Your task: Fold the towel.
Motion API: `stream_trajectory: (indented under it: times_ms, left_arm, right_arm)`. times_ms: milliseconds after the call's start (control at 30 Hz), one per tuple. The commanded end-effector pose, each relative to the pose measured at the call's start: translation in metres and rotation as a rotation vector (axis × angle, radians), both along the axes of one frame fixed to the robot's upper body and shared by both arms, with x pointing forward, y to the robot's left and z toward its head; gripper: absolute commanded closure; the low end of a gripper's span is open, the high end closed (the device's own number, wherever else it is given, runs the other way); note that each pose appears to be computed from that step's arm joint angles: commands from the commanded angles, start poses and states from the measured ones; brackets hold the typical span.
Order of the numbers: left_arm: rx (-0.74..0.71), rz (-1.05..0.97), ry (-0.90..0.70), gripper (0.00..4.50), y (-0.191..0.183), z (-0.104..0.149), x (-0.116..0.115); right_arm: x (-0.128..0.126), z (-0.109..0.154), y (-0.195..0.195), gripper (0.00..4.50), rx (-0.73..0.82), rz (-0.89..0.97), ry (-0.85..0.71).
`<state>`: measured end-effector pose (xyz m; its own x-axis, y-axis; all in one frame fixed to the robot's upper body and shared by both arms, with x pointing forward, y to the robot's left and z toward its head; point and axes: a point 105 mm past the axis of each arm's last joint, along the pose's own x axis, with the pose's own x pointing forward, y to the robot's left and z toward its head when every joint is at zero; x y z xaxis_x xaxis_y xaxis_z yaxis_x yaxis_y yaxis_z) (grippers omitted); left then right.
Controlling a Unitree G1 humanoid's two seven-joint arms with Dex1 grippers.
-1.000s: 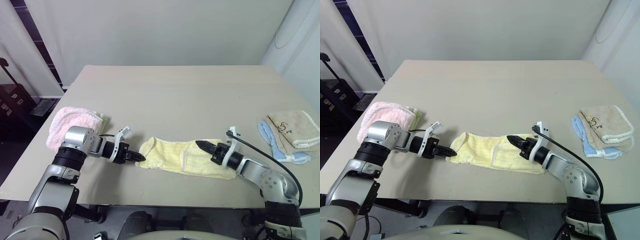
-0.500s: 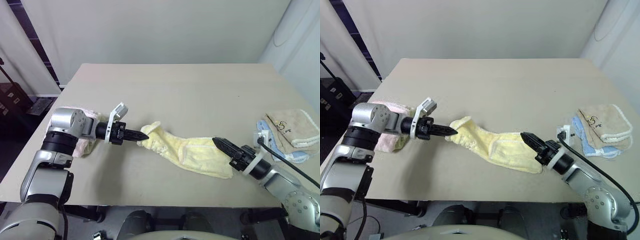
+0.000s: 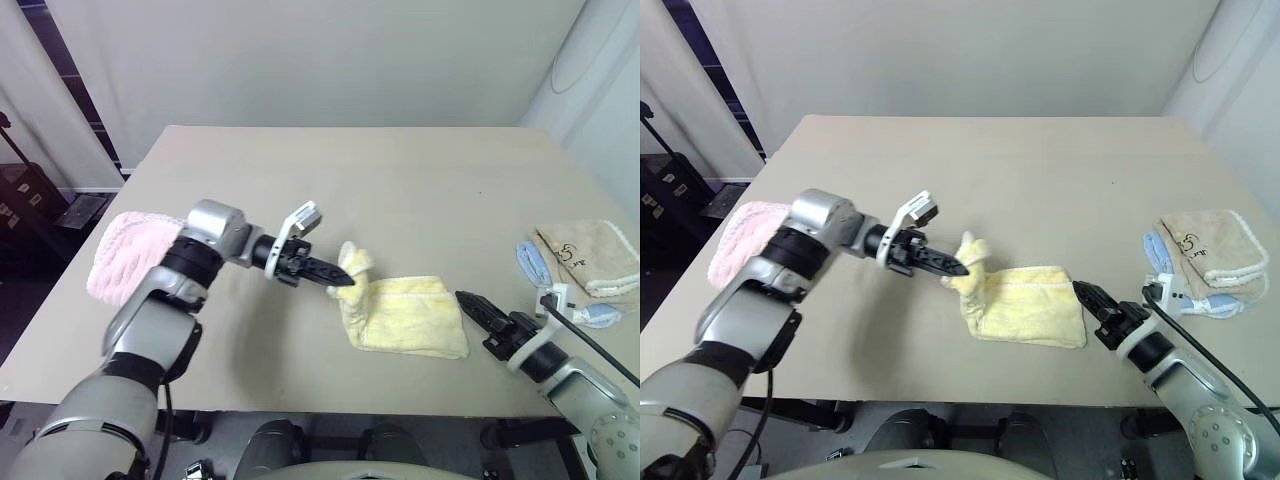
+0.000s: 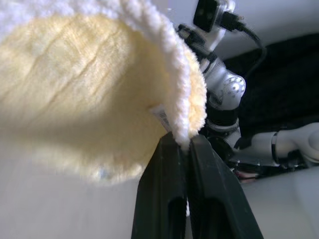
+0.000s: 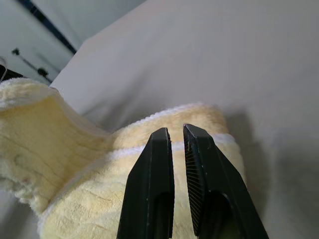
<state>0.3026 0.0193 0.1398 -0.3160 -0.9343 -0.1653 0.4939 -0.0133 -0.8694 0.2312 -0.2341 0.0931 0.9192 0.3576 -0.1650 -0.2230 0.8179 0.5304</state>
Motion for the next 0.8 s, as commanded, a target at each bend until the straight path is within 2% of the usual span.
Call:
stream_trajectory:
  times_ms: [33, 300, 433, 633, 800]
  left_arm:
    - [-0.029, -0.083, -0.029, 4.47, -0.018, 0.004, -0.005]
    - [0.010, -0.170, -0.084, 4.47, -0.072, -0.027, -0.020]
    - [-0.021, -0.152, -0.088, 4.47, -0.095, -0.026, -0.022]
    - [-0.005, -0.121, -0.085, 4.47, -0.119, -0.042, -0.031]
    - [0.052, -0.095, -0.072, 4.47, -0.124, -0.059, -0.035]
  right_arm:
    - [-0.003, 0.016, -0.006, 4.06, -0.006, -0.048, -0.063]
    - [-0.007, 0.007, -0.024, 4.06, -0.004, -0.194, -0.029]
    - [-0.008, 0.004, -0.025, 4.06, -0.003, -0.223, -0.012]
    - [-0.008, 0.001, -0.027, 4.06, 0.008, -0.256, 0.004]
    - [-0.008, -0.003, -0.026, 4.06, 0.005, -0.255, 0.021]
